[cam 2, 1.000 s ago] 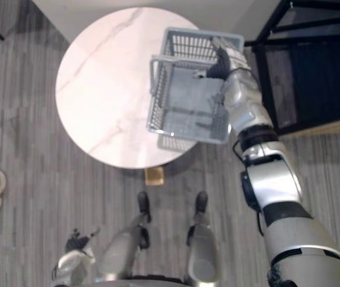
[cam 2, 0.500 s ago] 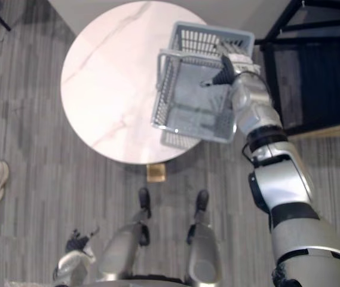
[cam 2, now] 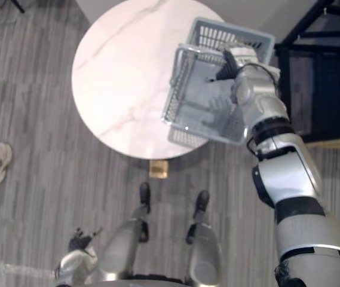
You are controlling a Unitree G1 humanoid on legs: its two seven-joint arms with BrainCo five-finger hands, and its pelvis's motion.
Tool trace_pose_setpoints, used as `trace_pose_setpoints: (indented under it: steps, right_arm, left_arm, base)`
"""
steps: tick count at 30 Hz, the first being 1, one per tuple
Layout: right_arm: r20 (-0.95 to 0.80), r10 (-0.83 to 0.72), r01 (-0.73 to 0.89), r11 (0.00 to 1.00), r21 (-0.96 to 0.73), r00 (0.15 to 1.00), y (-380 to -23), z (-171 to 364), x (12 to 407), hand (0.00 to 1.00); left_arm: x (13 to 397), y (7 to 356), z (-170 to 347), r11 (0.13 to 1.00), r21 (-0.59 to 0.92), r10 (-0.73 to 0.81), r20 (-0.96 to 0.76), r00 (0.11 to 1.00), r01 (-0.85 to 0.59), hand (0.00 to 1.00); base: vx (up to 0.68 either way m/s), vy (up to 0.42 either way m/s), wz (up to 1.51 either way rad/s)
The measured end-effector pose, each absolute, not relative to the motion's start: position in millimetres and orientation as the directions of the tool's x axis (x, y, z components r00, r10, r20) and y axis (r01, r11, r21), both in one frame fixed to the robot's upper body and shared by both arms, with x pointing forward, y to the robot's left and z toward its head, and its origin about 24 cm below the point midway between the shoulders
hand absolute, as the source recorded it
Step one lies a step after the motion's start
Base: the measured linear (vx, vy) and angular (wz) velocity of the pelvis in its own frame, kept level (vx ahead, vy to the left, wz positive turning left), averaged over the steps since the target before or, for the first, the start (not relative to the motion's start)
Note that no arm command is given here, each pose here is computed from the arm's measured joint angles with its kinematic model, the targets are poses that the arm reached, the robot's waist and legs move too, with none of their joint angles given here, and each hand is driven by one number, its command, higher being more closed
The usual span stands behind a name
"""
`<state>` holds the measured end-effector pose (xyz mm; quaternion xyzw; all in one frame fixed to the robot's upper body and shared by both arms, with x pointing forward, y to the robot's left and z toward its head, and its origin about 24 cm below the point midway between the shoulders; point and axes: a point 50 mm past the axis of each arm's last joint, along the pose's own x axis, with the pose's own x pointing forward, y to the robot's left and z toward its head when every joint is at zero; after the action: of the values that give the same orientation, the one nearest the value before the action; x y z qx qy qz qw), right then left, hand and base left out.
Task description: Pick vegetable in the basket
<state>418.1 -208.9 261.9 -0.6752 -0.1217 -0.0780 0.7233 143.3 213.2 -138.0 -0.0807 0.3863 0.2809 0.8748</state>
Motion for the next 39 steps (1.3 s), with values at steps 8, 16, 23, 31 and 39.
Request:
trace_pose_setpoints:
  steps: [8,16,23,31,39]
  right_arm:
    - [0.264,0.054,0.263,0.027,-0.965,0.963,-206.2,260.3,419.7,1.00]
    - [0.233,0.066,0.232,0.035,-0.972,0.970,-200.8,255.0,421.4,1.00]
    - [0.176,0.085,0.177,-0.011,-0.984,0.981,-199.2,237.1,421.6,1.00]
    - [0.072,0.421,0.162,-0.183,-0.970,0.904,-133.8,205.6,402.8,1.00]
    - [-0.043,0.708,0.019,-0.079,-0.997,0.705,-94.8,150.1,346.5,1.00]
  left_arm:
    - [145.6,211.7,-136.9,0.835,0.075,0.426,-0.716,0.554,-0.545,0.00]
    - [146.6,209.2,-136.8,0.845,0.076,0.417,-0.715,0.561,-0.530,0.00]
    - [147.5,209.1,-136.4,0.846,0.077,0.416,-0.715,0.562,-0.528,0.00]
    - [136.9,222.4,-140.3,0.821,0.122,0.448,-0.742,0.498,-0.558,0.00]
    - [126.4,226.0,-144.9,0.847,0.199,0.450,-0.761,0.467,-0.492,0.00]
  base:
    - [0.00,0.002,0.00]
    - [0.00,0.000,0.00]
    - [0.00,-0.012,-0.06]
    - [0.02,-0.014,-0.24]
    - [0.03,-0.015,-0.18]
